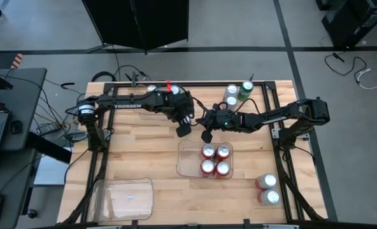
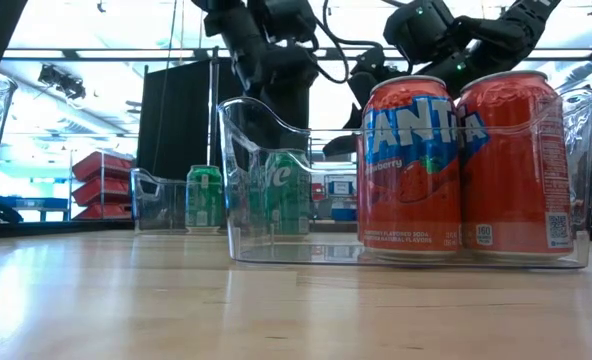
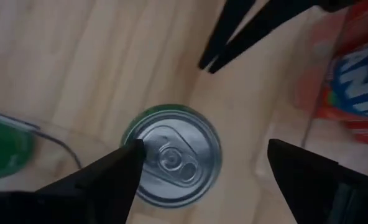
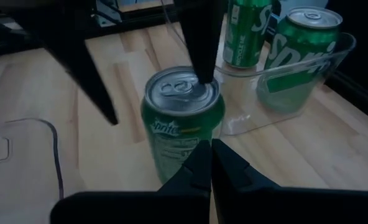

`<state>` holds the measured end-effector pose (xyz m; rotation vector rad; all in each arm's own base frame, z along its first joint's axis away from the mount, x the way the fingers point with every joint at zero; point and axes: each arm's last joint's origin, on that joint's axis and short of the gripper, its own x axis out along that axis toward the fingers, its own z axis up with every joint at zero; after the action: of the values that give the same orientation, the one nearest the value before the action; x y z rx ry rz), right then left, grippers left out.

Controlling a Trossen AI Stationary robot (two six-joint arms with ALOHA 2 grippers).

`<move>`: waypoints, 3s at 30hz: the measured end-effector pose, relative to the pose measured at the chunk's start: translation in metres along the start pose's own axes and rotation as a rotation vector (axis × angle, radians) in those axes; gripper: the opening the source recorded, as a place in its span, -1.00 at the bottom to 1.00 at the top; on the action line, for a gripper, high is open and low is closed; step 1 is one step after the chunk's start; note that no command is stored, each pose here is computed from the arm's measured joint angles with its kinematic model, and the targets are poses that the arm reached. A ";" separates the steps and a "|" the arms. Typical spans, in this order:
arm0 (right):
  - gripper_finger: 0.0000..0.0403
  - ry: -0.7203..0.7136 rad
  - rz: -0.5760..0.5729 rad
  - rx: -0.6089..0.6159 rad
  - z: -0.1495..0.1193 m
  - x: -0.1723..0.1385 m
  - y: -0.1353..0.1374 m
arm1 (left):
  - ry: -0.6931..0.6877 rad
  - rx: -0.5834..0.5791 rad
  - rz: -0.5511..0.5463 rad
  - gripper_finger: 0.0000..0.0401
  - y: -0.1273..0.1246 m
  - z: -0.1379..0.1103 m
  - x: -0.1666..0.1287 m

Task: Sort soda cans
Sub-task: Put the sprite soda can into the top left transparent bin

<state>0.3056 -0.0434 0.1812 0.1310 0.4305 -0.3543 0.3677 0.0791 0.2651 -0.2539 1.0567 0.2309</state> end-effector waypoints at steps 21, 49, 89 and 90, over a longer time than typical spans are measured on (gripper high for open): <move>-1.00 0.001 0.022 -0.017 0.000 0.000 0.001 | 0.059 -0.006 0.068 0.73 0.010 0.009 -0.005; -1.00 0.007 0.027 -0.021 -0.001 0.000 0.002 | 0.133 0.023 0.034 0.62 0.011 0.007 0.033; -0.96 0.038 0.054 -0.033 -0.003 -0.001 0.003 | 0.181 -0.260 0.352 0.44 0.060 -0.035 -0.103; -0.96 0.037 0.055 -0.033 -0.003 -0.001 0.003 | 0.165 -0.275 0.355 0.44 0.064 -0.041 -0.102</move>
<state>0.3047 -0.0402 0.1788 0.1175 0.4686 -0.2915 0.2661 0.1206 0.3300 -0.3356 1.2308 0.6877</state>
